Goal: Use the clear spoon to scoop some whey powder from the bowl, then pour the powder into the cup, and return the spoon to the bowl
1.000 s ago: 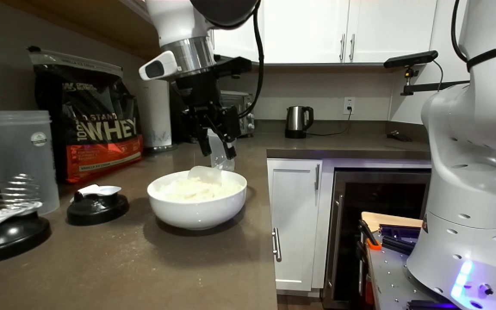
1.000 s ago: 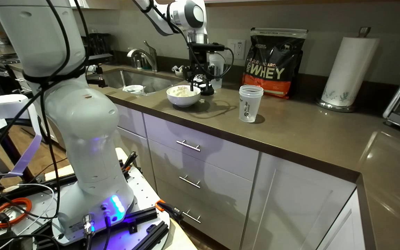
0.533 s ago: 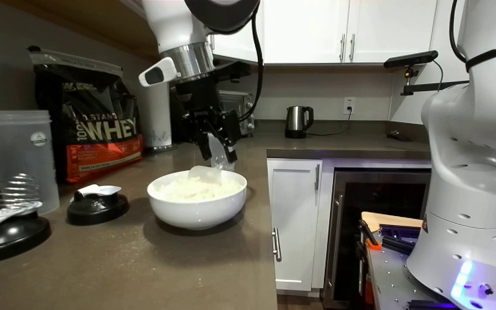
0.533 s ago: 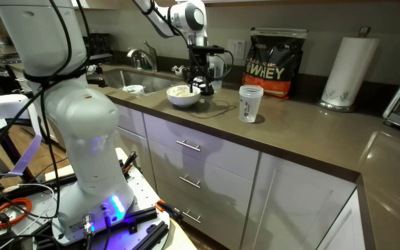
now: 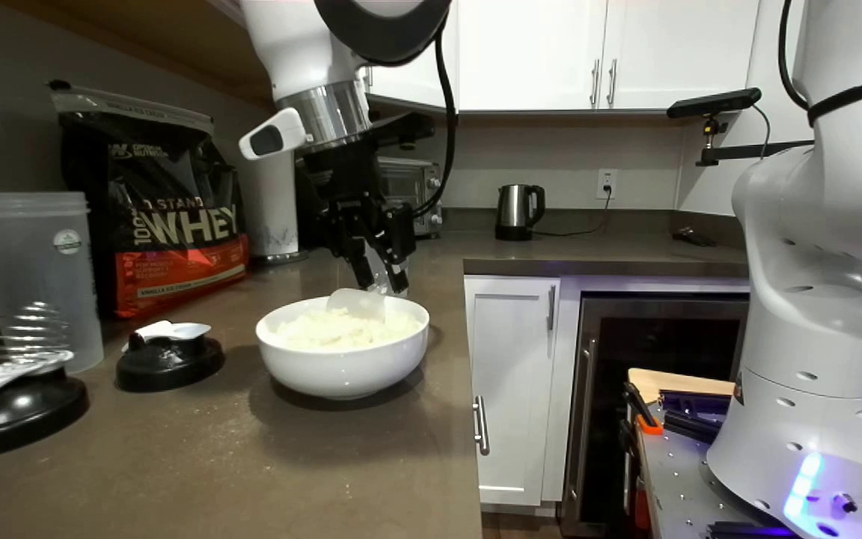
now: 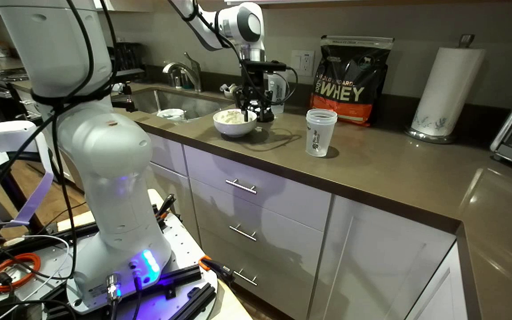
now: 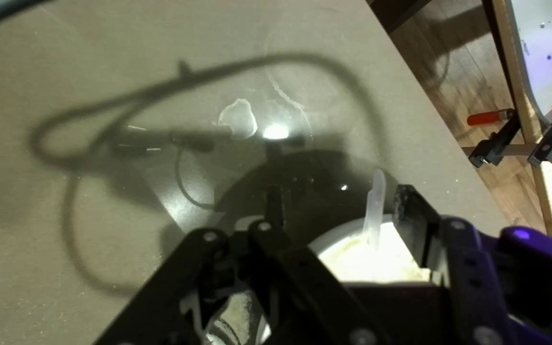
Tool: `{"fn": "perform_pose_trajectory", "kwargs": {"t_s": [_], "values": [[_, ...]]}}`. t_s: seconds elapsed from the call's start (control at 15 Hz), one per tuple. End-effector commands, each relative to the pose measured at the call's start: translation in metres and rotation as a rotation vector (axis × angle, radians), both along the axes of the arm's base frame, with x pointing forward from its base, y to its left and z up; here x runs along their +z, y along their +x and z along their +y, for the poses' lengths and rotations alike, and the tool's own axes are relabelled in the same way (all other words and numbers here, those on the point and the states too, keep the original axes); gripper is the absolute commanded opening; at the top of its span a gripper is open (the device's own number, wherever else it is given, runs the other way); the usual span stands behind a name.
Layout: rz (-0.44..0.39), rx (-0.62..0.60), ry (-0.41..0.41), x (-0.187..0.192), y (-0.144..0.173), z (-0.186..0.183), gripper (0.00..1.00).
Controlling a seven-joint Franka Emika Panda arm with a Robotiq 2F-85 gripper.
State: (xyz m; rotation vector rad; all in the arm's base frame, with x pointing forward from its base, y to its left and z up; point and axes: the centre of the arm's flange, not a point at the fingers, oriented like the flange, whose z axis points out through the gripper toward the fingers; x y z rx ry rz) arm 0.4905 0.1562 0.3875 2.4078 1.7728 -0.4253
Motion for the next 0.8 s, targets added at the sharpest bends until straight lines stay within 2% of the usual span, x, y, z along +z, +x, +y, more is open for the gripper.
{"fn": "perform_pose_trajectory", "kwargs": {"t_s": [0.0, 0.13, 0.47, 0.6, 0.73], "values": [[-0.003, -0.002, 0.022, -0.0026, 0.0033, 0.0017, 0.58], [-0.002, -0.001, 0.022, -0.0038, 0.0034, 0.0021, 0.59], [0.002, 0.001, 0.021, -0.0048, 0.0042, 0.0022, 0.45], [0.003, 0.003, 0.021, -0.0046, 0.0045, 0.0021, 0.23], [0.003, 0.004, 0.021, -0.0046, 0.0043, 0.0022, 0.13]]}}
